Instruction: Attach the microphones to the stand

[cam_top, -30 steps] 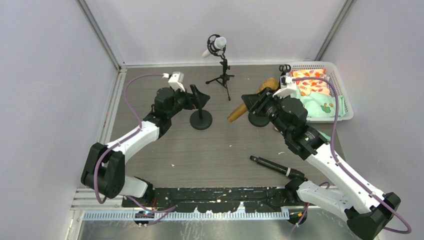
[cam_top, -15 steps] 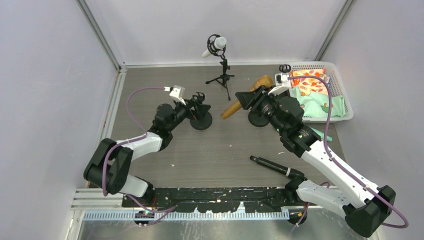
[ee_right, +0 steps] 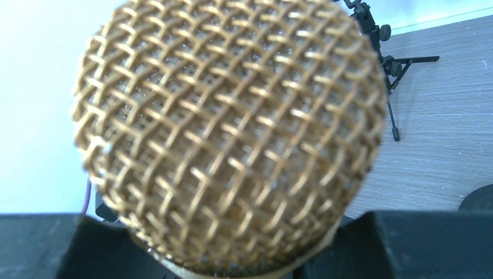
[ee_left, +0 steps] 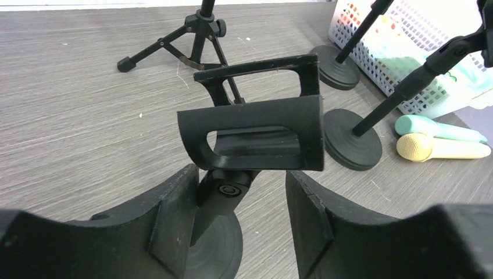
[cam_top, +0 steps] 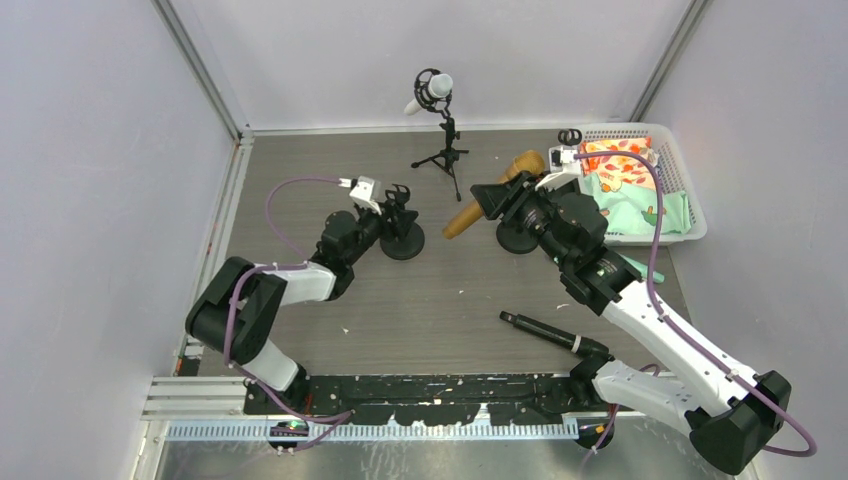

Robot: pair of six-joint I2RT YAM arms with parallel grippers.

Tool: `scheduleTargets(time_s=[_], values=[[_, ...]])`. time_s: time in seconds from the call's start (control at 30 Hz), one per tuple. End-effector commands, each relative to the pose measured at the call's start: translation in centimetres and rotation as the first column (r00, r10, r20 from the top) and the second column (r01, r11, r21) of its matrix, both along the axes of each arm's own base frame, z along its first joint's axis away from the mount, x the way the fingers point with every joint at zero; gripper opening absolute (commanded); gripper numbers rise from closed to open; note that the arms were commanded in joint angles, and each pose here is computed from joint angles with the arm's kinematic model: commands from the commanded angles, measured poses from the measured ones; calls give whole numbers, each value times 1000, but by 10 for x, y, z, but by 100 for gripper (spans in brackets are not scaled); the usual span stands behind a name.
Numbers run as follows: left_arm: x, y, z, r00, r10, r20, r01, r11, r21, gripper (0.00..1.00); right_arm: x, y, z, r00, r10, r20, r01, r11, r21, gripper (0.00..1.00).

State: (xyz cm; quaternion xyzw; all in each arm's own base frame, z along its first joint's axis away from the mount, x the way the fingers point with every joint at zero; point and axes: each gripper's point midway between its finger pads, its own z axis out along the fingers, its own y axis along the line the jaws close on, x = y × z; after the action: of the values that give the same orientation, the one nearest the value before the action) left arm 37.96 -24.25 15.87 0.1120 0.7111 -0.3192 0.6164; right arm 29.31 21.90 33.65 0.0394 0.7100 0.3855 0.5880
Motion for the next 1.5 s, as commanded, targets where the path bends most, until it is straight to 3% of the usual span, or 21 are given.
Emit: scheduleTargets(time_s=[0.0,0.27,0.47,0.6,0.73,0.97,1.23,1.47], values=[[9,-8,33,989,12,148,-12,1000,-3,55,1,2,12,999,10,48,-10,1000,8,1],[5,-17,14,989,13,150,-15,1000,12,30,6,1,7,998,-10,63,10,1000,-1,1],[1,-31,11,990,-20,137,18,1000,18,9,12,-11,14,987,-81,142,78,997,24,1],[-10,-41,9,991,-44,125,38,998,49,1,16,-15,20,969,-106,224,107,994,8,3],[-20,-45,11,994,-53,96,51,998,26,0,20,-15,24,952,-101,290,116,993,-34,7],[-41,-53,30,994,-95,63,97,994,-43,0,18,-14,48,904,-89,418,123,991,-55,1],[-53,-60,46,988,-149,30,152,984,-97,0,-4,5,72,799,49,599,8,996,-91,1],[-57,-64,43,986,-167,11,167,980,-109,0,-21,30,74,742,215,635,-125,975,-184,1]])
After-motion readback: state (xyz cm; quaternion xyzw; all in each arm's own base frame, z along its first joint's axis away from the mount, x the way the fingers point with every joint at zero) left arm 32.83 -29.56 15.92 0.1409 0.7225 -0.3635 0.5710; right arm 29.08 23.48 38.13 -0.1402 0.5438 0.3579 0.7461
